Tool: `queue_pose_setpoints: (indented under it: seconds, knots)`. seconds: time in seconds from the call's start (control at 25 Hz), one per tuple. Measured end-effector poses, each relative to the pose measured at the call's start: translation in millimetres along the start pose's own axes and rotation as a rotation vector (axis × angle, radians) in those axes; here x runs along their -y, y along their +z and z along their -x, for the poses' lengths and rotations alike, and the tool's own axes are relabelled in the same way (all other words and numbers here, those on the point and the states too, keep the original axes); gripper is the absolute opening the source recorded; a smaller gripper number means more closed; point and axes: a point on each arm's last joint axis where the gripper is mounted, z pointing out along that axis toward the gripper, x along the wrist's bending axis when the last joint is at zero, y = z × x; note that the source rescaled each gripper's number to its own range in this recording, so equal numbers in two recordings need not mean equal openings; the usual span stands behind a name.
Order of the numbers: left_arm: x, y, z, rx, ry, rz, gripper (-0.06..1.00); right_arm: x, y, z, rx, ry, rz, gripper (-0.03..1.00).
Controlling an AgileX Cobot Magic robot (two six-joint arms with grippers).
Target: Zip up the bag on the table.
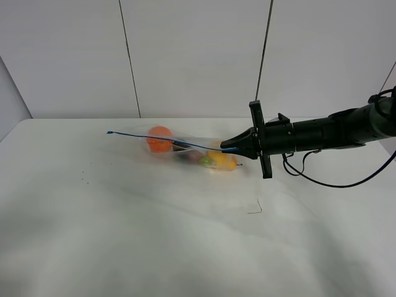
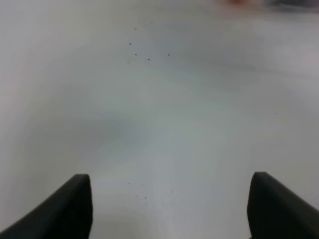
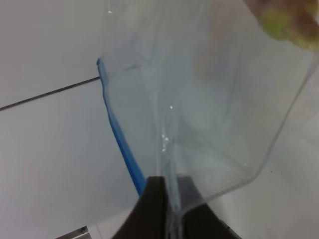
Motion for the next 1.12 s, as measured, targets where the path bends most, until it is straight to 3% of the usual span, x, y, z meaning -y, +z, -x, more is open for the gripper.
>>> queue_pose_setpoints:
  seconds: [0.16, 0.24, 0.32, 0.44, 0.48, 0.56, 0.68, 0.8, 0.96, 1.12]
  knots:
    - [0, 0, 0, 0.000, -0.010, 0.000, 0.86, 0, 0, 1, 0.006, -0.002, 0.001, 0.00]
    - [0, 0, 0, 0.000, -0.017, 0.000, 0.86, 0, 0, 1, 0.016, -0.008, -0.003, 0.06]
    - [0, 0, 0, 0.000, -0.027, 0.000, 0.86, 1, 0, 3, 0.030, -0.015, -0.008, 0.27]
    - [1, 1, 0, 0.000, -0.036, -0.005, 0.86, 2, 0, 4, 0.049, -0.039, -0.022, 0.75]
    - [1, 1, 0, 0.000, -0.036, -0.005, 0.86, 3, 0, 5, 0.057, -0.057, -0.029, 0.85]
    - [1, 1, 0, 0.000, -0.037, -0.005, 0.86, 4, -4, 3, 0.068, -0.096, -0.040, 0.94]
    - [1, 1, 0, 0.000, -0.038, -0.005, 0.86, 4, -20, -1, 0.117, -0.143, -0.051, 0.97]
    - [1, 1, 0, 0.000, -0.039, -0.005, 0.86, -4, -39, -9, 0.262, -0.203, -0.042, 0.97]
    - [1, 1, 0, 0.000, -0.039, -0.005, 0.86, -18, -64, -31, 0.582, -0.338, -0.017, 0.97]
    - [1, 1, 0, 0.000, -0.039, -0.005, 0.86, -30, -90, -61, 0.903, -0.441, 0.078, 0.97]
